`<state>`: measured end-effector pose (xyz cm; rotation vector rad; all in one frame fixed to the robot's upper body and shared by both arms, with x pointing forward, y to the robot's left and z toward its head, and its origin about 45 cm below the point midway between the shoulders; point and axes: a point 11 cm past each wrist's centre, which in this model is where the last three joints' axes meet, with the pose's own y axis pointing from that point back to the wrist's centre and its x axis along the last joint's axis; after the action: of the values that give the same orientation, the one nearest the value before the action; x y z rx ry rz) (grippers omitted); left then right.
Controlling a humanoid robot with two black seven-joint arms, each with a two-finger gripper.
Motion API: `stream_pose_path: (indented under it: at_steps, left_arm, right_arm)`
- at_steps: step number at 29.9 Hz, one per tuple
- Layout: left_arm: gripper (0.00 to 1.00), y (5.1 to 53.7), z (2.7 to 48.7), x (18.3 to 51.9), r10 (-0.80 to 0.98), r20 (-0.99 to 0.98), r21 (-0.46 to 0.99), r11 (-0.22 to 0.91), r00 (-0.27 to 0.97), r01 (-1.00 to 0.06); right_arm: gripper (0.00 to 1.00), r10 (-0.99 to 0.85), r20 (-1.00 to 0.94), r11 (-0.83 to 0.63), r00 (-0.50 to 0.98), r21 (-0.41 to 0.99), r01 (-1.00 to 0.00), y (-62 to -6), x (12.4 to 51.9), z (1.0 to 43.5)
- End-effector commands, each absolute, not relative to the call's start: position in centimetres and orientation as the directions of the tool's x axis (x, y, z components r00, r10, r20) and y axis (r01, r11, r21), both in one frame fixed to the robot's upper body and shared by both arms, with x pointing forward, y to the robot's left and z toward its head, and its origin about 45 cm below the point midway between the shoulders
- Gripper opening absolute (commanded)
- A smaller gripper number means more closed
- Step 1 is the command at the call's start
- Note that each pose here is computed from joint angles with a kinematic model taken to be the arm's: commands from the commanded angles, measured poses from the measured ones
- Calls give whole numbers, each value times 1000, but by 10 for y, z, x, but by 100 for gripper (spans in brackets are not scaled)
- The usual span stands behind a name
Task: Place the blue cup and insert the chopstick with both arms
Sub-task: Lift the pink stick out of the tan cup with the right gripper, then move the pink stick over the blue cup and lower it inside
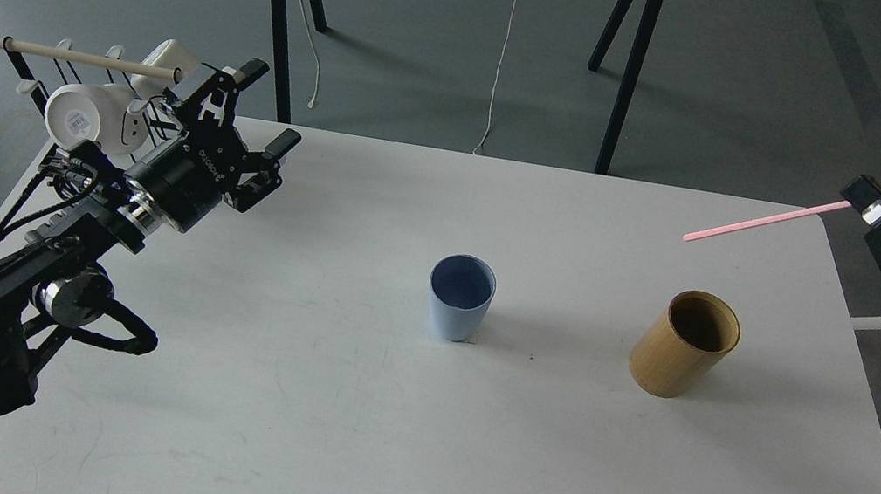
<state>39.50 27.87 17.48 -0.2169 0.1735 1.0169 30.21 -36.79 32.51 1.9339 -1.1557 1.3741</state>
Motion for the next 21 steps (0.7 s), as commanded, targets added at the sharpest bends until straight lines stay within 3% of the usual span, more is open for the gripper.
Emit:
stream_pose_path:
  at_steps: [1, 12, 21]
  left_arm:
    - [98, 283, 168, 394, 830, -246, -81, 497, 500, -864]
    - [98, 266, 161, 394, 816, -278, -82, 505, 506, -859]
    - [98, 268, 161, 393, 818, -277, -81, 503, 504, -861]
  right_arm:
    - [0, -347, 932, -553, 108, -110, -826, -351, 318, 326]
    - [0, -177, 958, -729, 226, 27, -684, -256, 371, 247]
    - [0, -117, 963, -801, 241, 53, -597, -205, 381, 237]
